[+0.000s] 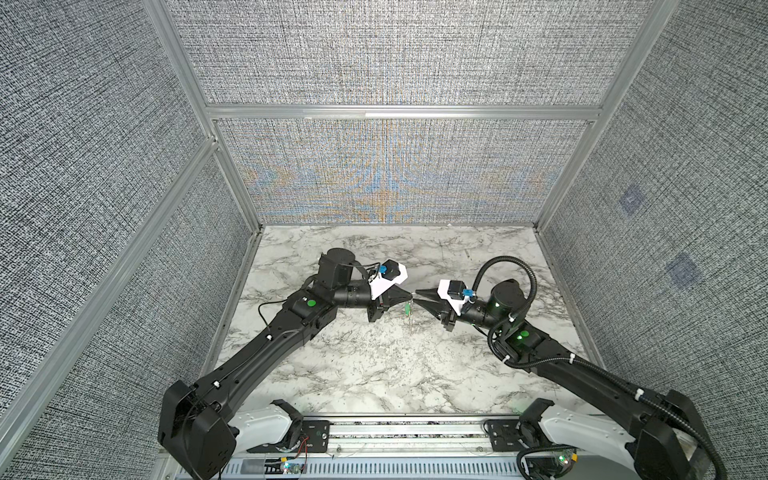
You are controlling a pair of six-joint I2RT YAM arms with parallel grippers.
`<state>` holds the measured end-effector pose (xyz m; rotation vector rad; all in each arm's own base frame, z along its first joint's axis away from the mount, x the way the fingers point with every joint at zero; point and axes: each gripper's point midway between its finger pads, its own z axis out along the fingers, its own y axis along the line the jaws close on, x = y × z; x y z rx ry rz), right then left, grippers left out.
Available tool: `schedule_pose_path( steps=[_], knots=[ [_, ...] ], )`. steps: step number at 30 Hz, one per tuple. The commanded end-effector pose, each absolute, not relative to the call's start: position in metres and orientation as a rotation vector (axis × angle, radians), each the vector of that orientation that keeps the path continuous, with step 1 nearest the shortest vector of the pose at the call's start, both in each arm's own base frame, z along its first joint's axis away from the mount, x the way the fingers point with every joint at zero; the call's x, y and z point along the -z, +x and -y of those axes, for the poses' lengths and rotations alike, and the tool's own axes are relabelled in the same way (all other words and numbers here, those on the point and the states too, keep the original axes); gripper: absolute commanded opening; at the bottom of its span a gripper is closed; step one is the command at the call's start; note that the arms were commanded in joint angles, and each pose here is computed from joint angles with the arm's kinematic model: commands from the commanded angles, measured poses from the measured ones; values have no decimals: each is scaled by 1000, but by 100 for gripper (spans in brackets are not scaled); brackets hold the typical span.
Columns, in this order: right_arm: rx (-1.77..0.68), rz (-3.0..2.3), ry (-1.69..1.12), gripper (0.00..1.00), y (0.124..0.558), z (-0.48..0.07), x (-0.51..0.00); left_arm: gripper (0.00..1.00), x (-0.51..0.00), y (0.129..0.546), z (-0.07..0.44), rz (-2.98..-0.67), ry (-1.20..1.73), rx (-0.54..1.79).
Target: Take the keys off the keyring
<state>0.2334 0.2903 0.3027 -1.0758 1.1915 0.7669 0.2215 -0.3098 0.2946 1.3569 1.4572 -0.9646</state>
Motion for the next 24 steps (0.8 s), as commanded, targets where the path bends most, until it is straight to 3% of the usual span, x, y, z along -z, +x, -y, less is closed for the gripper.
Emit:
schedule_pose_path(
  steps=[1, 7, 24],
  knots=[
    [-677, -1215, -1081, 28, 240, -285, -303, 0, -287, 226, 305, -1506, 1416, 882],
    [-567, -1300, -1138, 31, 248, -277, -297, 0, -278, 233, 296, -1620, 1535, 758],
    [-802, -1368, -1134, 23, 246, -298, -298, 0, -280, 237, 295, -1649, 1700, 672]
  ],
)
